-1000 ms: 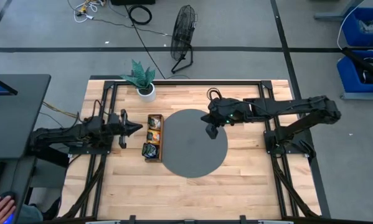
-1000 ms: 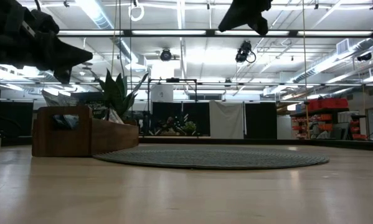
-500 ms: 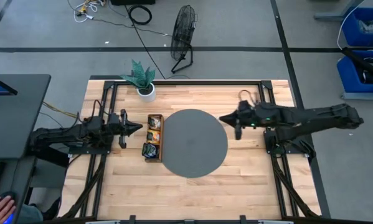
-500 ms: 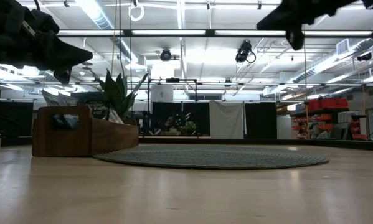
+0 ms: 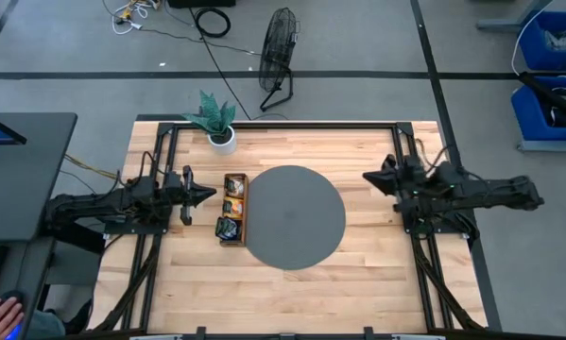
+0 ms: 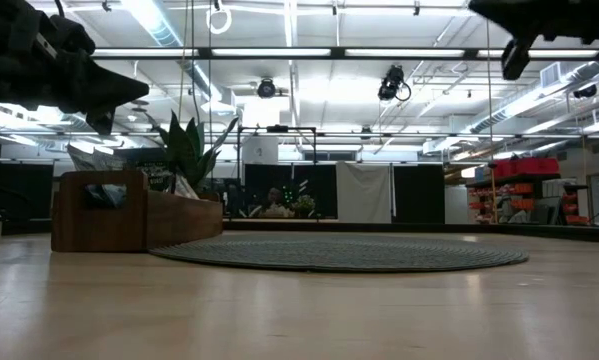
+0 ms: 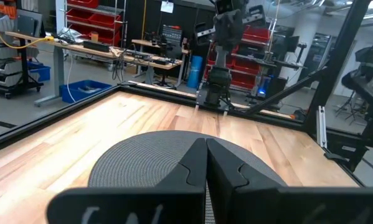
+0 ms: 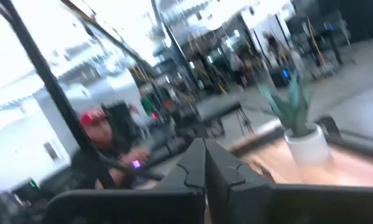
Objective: Pick & Place Tea
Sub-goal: Return to Home Position
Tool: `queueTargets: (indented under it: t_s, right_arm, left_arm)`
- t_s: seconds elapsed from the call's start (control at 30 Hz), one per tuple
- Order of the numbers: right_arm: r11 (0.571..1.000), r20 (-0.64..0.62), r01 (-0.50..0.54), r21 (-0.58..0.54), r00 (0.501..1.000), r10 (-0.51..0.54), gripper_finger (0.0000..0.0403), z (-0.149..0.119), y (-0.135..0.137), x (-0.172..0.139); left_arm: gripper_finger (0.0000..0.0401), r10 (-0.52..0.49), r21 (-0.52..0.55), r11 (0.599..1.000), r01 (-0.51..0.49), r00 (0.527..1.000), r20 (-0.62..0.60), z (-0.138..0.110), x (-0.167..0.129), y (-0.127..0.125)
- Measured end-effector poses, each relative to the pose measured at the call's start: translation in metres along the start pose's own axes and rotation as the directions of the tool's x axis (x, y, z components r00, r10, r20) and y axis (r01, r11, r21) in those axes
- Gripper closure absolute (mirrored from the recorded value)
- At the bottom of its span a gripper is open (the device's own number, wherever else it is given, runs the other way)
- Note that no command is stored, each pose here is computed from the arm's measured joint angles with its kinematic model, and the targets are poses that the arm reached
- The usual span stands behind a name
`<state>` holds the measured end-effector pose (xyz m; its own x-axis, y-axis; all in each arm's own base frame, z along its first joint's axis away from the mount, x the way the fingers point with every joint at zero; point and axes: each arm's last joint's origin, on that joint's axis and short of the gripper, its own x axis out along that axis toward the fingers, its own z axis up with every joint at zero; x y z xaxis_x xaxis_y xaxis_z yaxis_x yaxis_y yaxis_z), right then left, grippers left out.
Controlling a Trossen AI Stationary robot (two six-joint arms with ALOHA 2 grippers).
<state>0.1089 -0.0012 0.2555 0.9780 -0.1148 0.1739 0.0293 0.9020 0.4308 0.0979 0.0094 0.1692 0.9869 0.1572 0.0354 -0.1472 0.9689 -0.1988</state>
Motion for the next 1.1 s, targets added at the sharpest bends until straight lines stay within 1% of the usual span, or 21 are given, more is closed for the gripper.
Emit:
queueTargets:
  t_s: [0.07, 0.17, 0.3, 0.37, 0.47, 0.57, 0.63, 0.73, 0.87, 0.9, 0.97, 1.03, 1.1]
  right_arm:
    - [1.0, 0.055, -0.028, 0.0, 0.998, 0.028, 0.0403, 0.005, 0.001, -0.009]
    - [0.997, 0.116, -0.074, -0.036, 0.99, 0.077, 0.0403, 0.011, 0.002, -0.024]
    - [0.995, 0.133, -0.08, -0.054, 0.987, 0.087, 0.0403, 0.011, 0.0, -0.04]
    - [0.995, 0.115, -0.08, -0.059, 0.99, 0.087, 0.0403, 0.01, -0.001, -0.04]
    - [0.99, 0.117, -0.122, -0.067, 0.985, 0.129, 0.0403, 0.01, 0.001, -0.04]
    - [0.991, 0.094, -0.115, -0.062, 0.988, 0.121, 0.0403, -0.002, -0.004, -0.036]
    - [0.988, 0.138, -0.141, -0.061, 0.979, 0.148, 0.0403, -0.005, -0.005, -0.035]
    - [0.984, 0.195, -0.167, -0.062, 0.965, 0.176, 0.0403, -0.016, -0.01, -0.032]
    - [0.975, 0.289, -0.211, -0.067, 0.931, 0.222, 0.0403, -0.029, -0.015, -0.032]
    - [0.978, 0.26, -0.199, -0.061, 0.943, 0.208, 0.0403, -0.033, -0.017, -0.031]
    - [0.979, 0.244, -0.191, -0.068, 0.949, 0.202, 0.0403, -0.034, -0.017, -0.031]
    - [0.978, 0.231, -0.187, -0.095, 0.951, 0.204, 0.0403, -0.034, -0.017, -0.03]
    - [0.978, 0.178, -0.172, -0.121, 0.965, 0.192, 0.0403, -0.039, -0.019, -0.029]
  left_arm:
    - [0.0398, 0.0, 0.0, 1.0, 0.0, 1.0, 0.0, 0.0, 0.0, 0.0]
    - [0.0398, 0.0, 0.0, 1.0, 0.0, 1.0, 0.0, 0.0, 0.0, 0.0]
    - [0.0398, 0.0, 0.0, 1.0, 0.0, 1.0, 0.0, 0.0, 0.0, 0.0]
    - [0.0398, -0.001, -0.001, 1.0, 0.001, 1.0, 0.002, 0.0, 0.0, 0.0]
    - [0.0398, 0.0, 0.0, 1.0, 0.0, 1.0, 0.001, 0.0, 0.0, 0.0]
    - [0.0398, 0.0, 0.0, 1.0, 0.0, 1.0, 0.001, 0.0, 0.0, 0.0]
    - [0.0398, 0.0, 0.0, 1.0, 0.0, 1.0, 0.001, 0.0, 0.0, 0.0]
    - [0.0398, -0.001, 0.0, 1.0, 0.001, 1.0, 0.001, 0.0, 0.0, 0.0]
    - [0.0398, 0.0, 0.0, 1.0, 0.0, 1.0, 0.0, 0.0, 0.0, 0.0]
    - [0.0398, 0.0, 0.0, 1.0, 0.0, 1.0, 0.0, 0.0, 0.0, 0.0]
    - [0.0398, 0.0, 0.0, 1.0, 0.0, 1.0, 0.0, 0.0, 0.0, 0.0]
    - [0.0398, 0.0, 0.0, 1.0, 0.0, 1.0, 0.001, 0.0, 0.0, 0.0]
    - [0.0398, 0.0, 0.0, 1.0, 0.0, 1.0, 0.0, 0.0, 0.0, 0.0]
